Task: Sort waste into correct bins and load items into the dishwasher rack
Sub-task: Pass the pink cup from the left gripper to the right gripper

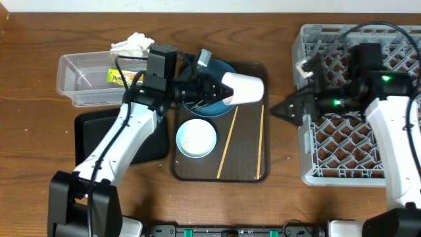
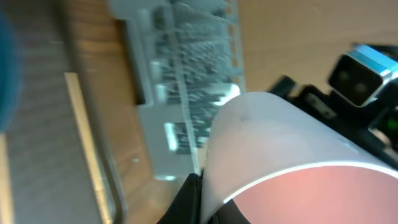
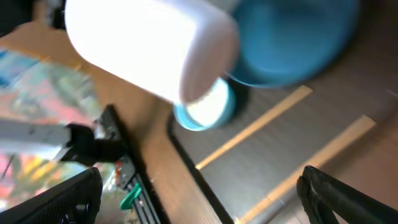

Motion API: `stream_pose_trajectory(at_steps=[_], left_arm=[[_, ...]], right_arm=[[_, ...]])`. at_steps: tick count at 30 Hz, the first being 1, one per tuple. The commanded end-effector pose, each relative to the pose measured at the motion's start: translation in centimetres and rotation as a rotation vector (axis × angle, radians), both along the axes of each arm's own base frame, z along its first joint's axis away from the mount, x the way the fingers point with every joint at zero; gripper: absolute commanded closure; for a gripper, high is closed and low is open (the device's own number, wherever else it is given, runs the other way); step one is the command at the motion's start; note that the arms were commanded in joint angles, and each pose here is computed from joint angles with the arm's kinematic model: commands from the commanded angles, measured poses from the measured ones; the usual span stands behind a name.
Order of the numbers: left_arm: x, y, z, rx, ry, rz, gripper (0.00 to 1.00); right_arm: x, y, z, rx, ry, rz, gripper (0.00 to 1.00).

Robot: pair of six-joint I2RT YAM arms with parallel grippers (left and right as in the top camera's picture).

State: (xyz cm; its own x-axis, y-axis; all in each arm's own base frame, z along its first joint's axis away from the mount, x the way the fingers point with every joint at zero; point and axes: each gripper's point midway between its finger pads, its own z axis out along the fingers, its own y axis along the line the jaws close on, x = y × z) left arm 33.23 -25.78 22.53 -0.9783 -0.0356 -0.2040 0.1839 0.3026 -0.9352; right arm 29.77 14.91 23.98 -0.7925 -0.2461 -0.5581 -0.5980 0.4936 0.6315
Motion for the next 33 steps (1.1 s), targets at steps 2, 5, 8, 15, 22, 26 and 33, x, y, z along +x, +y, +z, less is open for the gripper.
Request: stream_pose_trajectory(at_steps=[2,5,8,15,22,26,33], left_arm=[[-2.8,-1.5,2.1,-0.105,0.059,-0.139,0.94],[-3.3,-1.7,2.4,-0.121,0.066,-0.168,0.94],[-3.8,-1.7,2.7,-0.137,0.071,-0.193,0.94],[-3.8,-1.7,2.7,-0.137,0.083,-0.190,0.94],[-3.8,-1.7,2.7,-0.137,0.083,-0.190,0.94],[-3.8,-1.7,2.7,-0.137,0.085,-0.189,0.94],[-4.8,-1.8,4.1,-0.200,0.044,-0.274,0.94]], right_arm=[[-0.7,2.6,1.3,0.092,-0.079,0.113,0.01],[-0.5,3.0,1.4,0.094,-0.109,0.130,0.02],[-0.4,3.3,2.0,0.125,-0.134,0.141,0.06],[-0.6,3.8,3.1,0.191,-0.162,0.169,0.55],[-0.8,4.2,3.2,0.195,-0.162,0.181,0.55],[-0.8,4.2,3.2,0.195,-0.163,0.181,0.48],[-0.3,4.2,3.3,0.188,-0.208,0.186,0.22]])
